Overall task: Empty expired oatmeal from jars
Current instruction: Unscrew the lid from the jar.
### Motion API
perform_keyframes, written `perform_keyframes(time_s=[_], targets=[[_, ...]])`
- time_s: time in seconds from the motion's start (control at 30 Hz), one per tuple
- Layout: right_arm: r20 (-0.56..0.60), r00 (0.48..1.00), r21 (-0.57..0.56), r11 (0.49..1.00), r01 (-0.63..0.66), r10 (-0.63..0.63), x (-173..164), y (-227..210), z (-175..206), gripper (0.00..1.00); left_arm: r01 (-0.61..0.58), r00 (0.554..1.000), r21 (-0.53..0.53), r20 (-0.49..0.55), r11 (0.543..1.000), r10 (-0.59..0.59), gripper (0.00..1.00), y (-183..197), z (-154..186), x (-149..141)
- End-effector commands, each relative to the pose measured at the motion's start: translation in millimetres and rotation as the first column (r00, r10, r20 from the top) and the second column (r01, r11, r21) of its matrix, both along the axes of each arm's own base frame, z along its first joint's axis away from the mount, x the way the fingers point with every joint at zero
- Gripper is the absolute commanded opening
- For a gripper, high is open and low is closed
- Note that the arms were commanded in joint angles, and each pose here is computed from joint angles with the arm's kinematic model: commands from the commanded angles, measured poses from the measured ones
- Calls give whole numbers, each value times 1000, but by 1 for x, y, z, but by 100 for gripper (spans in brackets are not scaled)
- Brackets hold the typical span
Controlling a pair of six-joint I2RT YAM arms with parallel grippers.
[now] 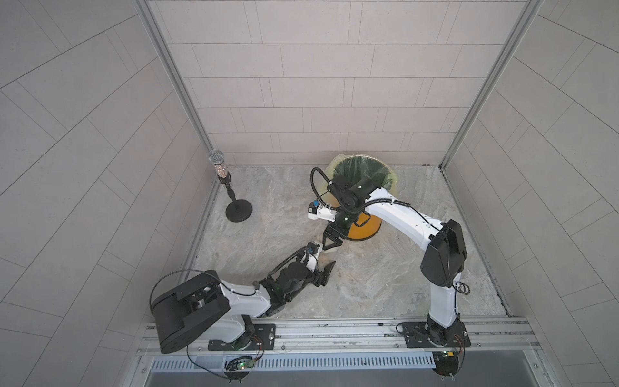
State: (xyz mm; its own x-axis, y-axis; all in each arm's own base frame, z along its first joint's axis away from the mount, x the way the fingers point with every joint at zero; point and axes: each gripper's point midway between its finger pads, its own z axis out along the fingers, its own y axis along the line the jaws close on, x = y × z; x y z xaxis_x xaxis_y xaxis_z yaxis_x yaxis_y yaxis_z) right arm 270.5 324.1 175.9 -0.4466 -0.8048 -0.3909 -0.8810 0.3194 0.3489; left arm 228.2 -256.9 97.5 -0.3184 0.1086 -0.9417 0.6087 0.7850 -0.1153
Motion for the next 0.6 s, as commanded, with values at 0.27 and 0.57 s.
perform_keyframes(time_s=[0.27, 0.57], targets=[[213, 928, -51, 952, -303, 307, -27, -31, 32, 73, 8, 1000, -62, 22, 998, -7, 0, 1, 37, 2], [125, 992, 35, 999, -26, 22, -9, -8, 45, 100, -5, 998, -61, 65, 998, 9, 0, 8, 56, 2]])
